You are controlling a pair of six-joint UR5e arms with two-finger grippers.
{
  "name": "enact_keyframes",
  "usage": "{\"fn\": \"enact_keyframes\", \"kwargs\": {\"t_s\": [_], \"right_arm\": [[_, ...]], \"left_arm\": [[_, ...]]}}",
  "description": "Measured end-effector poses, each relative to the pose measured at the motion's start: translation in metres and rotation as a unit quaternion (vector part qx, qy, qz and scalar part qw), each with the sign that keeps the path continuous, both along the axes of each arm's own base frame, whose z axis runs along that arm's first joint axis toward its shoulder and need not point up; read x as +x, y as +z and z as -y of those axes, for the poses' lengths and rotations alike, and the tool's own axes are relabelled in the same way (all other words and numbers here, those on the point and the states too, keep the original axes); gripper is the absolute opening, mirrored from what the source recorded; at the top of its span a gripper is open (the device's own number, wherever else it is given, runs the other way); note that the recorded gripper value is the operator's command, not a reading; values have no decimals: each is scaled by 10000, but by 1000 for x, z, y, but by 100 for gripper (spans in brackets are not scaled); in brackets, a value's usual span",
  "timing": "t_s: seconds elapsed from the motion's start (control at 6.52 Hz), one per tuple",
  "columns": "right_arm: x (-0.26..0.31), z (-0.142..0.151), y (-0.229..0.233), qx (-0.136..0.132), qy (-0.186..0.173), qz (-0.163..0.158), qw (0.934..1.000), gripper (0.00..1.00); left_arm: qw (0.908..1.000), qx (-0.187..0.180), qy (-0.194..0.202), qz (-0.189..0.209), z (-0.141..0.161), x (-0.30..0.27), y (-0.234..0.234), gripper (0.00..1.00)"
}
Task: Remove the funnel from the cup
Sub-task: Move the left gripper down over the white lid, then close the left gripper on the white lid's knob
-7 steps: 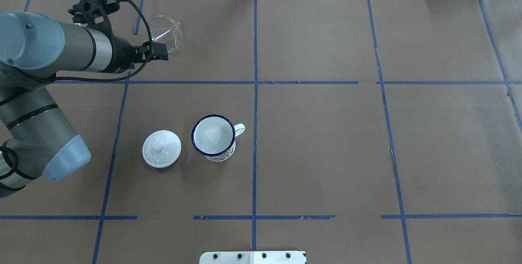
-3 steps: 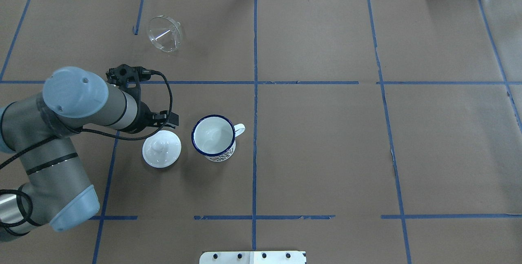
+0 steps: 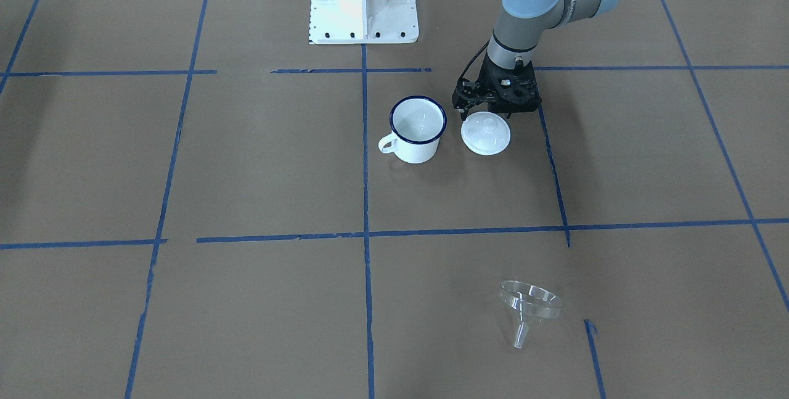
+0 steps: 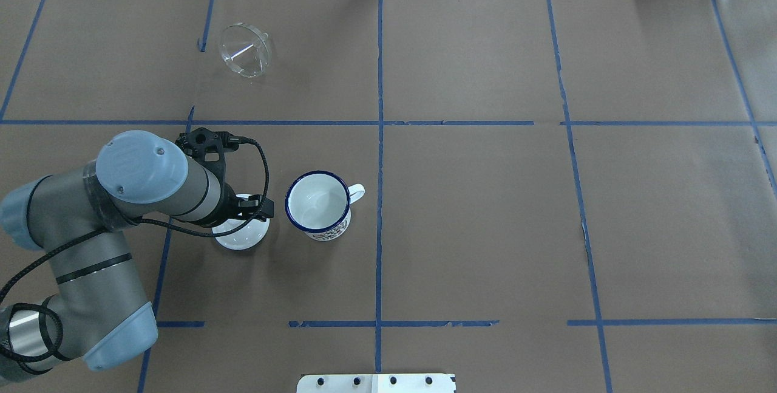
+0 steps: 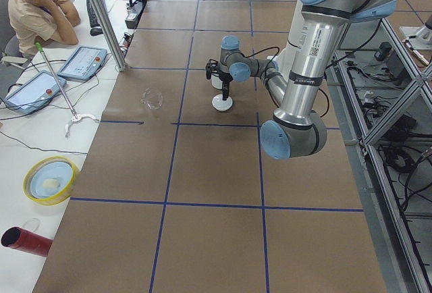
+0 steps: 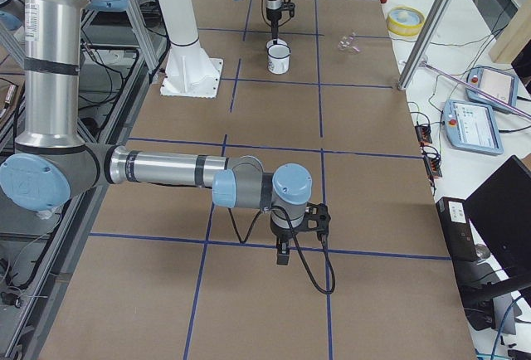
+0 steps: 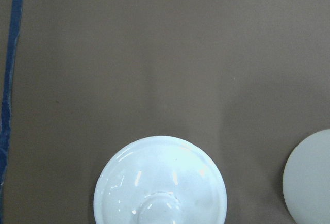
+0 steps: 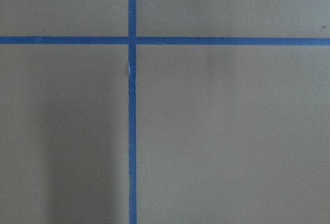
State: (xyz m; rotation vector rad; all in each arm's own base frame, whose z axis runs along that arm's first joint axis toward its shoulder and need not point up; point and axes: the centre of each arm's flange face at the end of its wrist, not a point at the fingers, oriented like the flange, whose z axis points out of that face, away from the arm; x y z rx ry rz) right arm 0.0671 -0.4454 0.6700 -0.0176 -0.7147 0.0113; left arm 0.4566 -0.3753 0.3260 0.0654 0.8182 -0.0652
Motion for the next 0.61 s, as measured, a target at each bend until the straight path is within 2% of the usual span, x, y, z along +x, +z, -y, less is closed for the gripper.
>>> {"fn": "enact_keyframes", "kwargs": {"t_s": [0.61], "right_arm": [[0, 0, 0, 0, 0, 0, 10000, 100]], "left_arm": [[10000, 6, 52, 83, 1, 3, 9, 97]]}}
